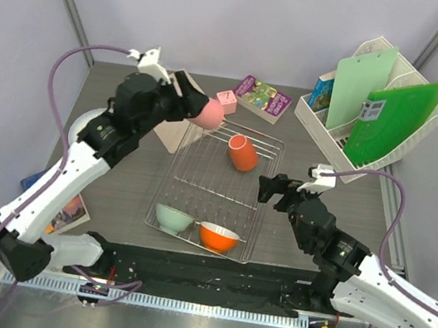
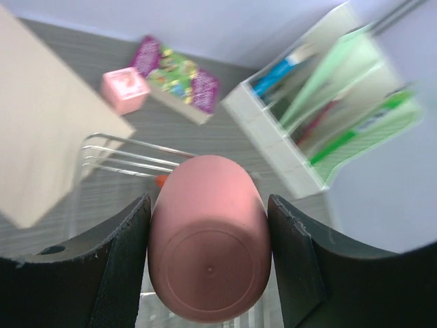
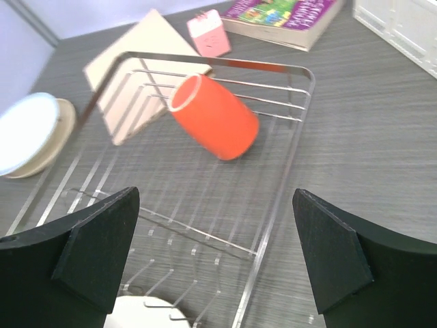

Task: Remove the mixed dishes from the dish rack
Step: Pick up the cup from the dish rack.

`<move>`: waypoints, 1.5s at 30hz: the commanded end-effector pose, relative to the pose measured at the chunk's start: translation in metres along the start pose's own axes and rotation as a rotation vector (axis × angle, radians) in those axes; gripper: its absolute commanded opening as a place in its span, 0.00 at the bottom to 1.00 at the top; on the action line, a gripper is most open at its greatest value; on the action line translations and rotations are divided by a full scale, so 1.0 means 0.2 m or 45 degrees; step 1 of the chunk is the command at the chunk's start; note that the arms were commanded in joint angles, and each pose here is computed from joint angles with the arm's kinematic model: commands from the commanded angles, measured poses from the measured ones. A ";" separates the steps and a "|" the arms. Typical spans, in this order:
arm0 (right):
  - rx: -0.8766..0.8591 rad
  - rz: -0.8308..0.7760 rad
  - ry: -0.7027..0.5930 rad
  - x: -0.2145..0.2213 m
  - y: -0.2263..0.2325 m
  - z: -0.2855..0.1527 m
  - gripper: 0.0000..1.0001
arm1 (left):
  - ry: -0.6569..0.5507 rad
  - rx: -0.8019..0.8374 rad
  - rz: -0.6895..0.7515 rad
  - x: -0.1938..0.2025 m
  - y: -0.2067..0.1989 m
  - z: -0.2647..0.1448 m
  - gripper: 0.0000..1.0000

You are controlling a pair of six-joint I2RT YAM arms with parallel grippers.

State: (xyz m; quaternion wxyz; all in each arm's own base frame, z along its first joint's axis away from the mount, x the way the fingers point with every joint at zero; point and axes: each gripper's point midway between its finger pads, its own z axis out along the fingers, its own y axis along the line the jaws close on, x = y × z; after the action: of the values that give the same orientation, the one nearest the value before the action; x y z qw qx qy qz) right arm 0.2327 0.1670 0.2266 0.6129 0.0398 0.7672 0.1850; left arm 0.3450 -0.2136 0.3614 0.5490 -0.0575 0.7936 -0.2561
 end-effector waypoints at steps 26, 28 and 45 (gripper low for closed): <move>-0.935 0.605 -0.252 -0.63 0.52 0.05 0.95 | 0.087 1.408 -0.885 -0.02 -0.40 -0.34 0.00; -0.937 0.600 -0.282 -0.67 0.52 0.06 0.95 | 0.100 1.395 -0.891 0.01 -0.39 -0.33 0.01; -1.073 0.600 -0.119 -0.65 0.73 0.25 0.63 | 0.166 1.391 -0.887 0.06 -0.40 -0.29 0.01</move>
State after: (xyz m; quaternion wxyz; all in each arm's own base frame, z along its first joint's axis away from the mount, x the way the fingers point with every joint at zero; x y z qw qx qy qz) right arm 0.2925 0.2636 0.3594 0.5613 -0.0005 0.5938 0.5765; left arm 0.2854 -0.2700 0.3874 0.3252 -0.0398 0.5394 -0.7757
